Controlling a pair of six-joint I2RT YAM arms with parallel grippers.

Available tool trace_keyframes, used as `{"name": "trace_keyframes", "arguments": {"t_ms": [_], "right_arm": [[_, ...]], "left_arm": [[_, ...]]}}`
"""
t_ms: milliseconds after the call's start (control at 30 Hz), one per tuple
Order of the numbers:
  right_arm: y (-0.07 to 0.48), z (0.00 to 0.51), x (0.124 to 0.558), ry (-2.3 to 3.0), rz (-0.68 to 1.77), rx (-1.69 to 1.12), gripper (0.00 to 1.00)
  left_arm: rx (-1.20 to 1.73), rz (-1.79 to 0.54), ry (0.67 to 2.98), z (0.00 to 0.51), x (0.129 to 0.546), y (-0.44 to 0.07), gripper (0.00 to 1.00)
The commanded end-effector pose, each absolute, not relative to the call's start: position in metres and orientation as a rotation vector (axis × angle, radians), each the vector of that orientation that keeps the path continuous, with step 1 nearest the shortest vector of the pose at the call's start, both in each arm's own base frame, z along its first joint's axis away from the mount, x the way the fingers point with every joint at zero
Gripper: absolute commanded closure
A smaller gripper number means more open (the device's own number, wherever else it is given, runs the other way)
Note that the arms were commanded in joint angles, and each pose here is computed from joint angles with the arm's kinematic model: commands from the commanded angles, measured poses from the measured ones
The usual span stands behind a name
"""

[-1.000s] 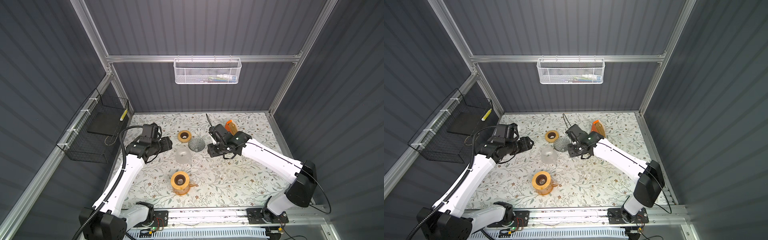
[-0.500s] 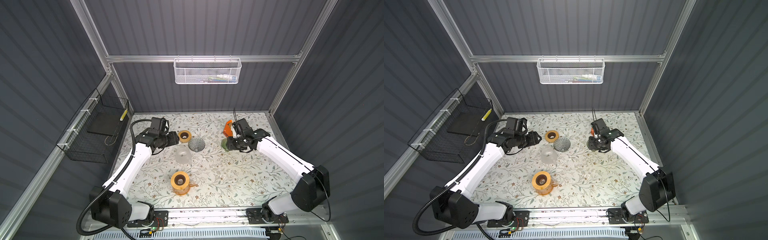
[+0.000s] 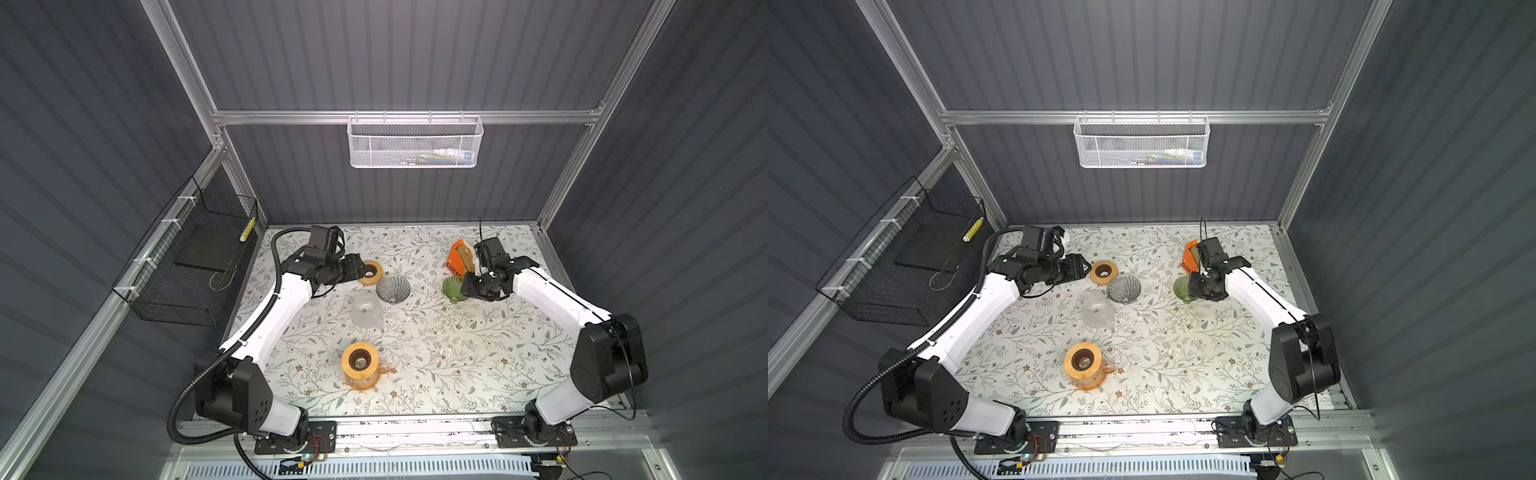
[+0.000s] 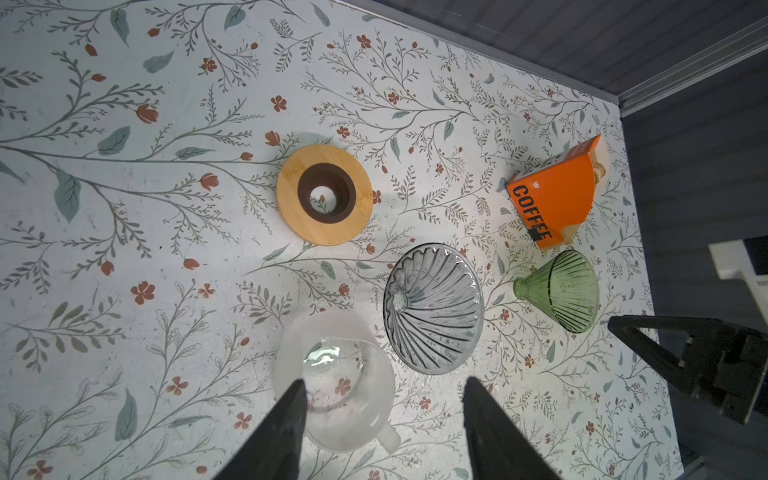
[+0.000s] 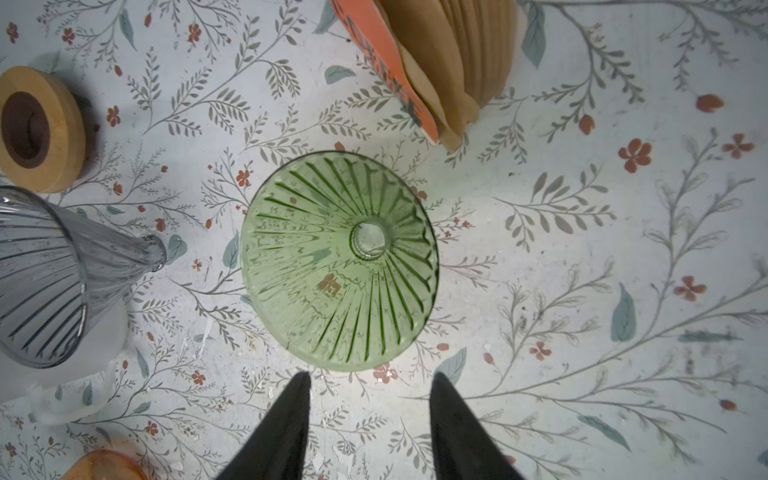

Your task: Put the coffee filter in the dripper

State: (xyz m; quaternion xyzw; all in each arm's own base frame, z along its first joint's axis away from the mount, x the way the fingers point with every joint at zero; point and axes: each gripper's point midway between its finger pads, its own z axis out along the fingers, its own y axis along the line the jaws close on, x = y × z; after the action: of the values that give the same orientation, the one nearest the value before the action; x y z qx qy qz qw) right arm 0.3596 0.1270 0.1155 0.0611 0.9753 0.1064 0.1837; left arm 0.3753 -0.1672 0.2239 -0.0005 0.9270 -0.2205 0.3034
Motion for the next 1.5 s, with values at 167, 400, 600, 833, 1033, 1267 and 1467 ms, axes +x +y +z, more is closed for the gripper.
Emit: {"name": "trace_keyframes", "arguments": {"t_ms": [167,400,600,833,1033,1267,1467], "right_arm": [[0.117,0.101,0.375,2.759,0.269,0.225,0.52],[0.115,0.093,0.382,2.770,0.282,0.240,0.54],[0.114,0.087,0.389,2.776,0.292,0.243,0.59],[0.117,0.083,0.398,2.776,0.316,0.238,0.65],[0.118,0.076,0.400,2.788,0.310,0.234,0.67],[0.118,0.071,0.403,2.794,0.303,0.226,0.78],[0.119,0.073,0.403,2.791,0.311,0.226,0.97]], "left_arm": [[0.063,-0.580,2.435,0.232,0.387,-0.175,0.39],[0.058,-0.577,2.446,0.226,0.392,-0.177,0.39],[0.053,-0.571,2.454,0.222,0.394,-0.176,0.39],[0.041,-0.564,2.458,0.221,0.395,-0.175,0.40],[0.032,-0.564,2.460,0.220,0.395,-0.175,0.40],[0.024,-0.564,2.462,0.219,0.394,-0.174,0.40],[0.022,-0.564,2.451,0.225,0.391,-0.173,0.40]]}}
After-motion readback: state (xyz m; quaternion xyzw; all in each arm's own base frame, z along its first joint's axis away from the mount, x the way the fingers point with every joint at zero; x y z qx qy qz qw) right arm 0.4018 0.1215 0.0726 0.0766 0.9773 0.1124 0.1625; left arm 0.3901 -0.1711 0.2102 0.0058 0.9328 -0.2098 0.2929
